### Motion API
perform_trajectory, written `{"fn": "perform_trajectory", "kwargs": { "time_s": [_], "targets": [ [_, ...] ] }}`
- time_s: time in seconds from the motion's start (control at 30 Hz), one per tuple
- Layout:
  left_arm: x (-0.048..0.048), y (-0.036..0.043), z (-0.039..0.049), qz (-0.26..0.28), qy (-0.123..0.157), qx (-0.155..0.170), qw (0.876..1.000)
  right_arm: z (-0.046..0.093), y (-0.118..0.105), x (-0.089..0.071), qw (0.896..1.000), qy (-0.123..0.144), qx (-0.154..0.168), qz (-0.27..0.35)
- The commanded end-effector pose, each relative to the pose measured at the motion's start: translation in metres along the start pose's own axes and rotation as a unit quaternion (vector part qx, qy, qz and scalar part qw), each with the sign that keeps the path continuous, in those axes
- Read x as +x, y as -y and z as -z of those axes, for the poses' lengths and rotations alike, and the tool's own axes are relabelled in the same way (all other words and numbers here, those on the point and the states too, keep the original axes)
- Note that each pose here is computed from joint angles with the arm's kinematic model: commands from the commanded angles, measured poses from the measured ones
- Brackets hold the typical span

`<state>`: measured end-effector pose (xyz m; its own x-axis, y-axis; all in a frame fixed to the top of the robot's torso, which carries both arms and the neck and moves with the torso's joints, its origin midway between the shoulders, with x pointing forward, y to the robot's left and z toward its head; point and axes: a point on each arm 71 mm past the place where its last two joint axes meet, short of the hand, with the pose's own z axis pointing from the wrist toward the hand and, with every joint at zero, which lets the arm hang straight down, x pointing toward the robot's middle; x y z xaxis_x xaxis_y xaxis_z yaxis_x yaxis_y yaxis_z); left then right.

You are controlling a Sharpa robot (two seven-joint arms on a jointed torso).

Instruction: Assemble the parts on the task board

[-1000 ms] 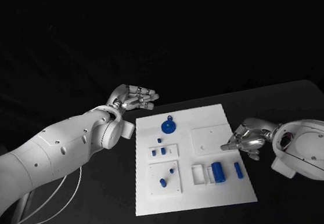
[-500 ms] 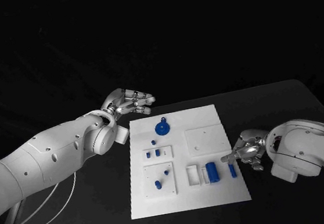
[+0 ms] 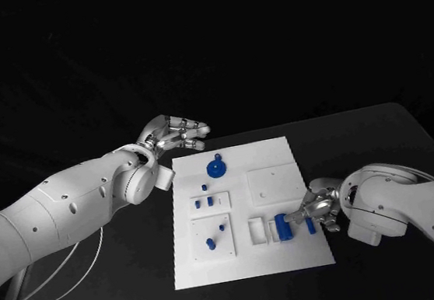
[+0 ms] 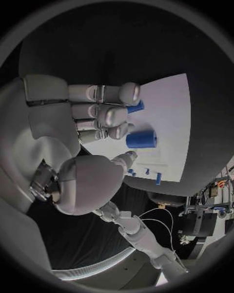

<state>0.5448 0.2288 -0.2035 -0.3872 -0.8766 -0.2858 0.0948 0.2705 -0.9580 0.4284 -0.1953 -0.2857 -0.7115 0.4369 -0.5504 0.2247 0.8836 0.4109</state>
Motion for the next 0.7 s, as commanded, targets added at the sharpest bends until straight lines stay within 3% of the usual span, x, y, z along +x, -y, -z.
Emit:
{"fn": "perform_trajectory", "kwargs": {
  "time_s": [0.03, 0.7],
  "targets": [
    [0.0026, 0.0017, -0.0002, 0.006, -0.009, 0.008, 1.000, -0.002, -0.001, 0.001, 1.000, 0.009, 0.009, 0.006],
    [0.0039, 0.0016, -0.0002, 0.006, -0.012, 0.004, 1.000, -0.021, -0.005, 0.027, 0.999, -0.015, 0.022, 0.035]
  ]
}}
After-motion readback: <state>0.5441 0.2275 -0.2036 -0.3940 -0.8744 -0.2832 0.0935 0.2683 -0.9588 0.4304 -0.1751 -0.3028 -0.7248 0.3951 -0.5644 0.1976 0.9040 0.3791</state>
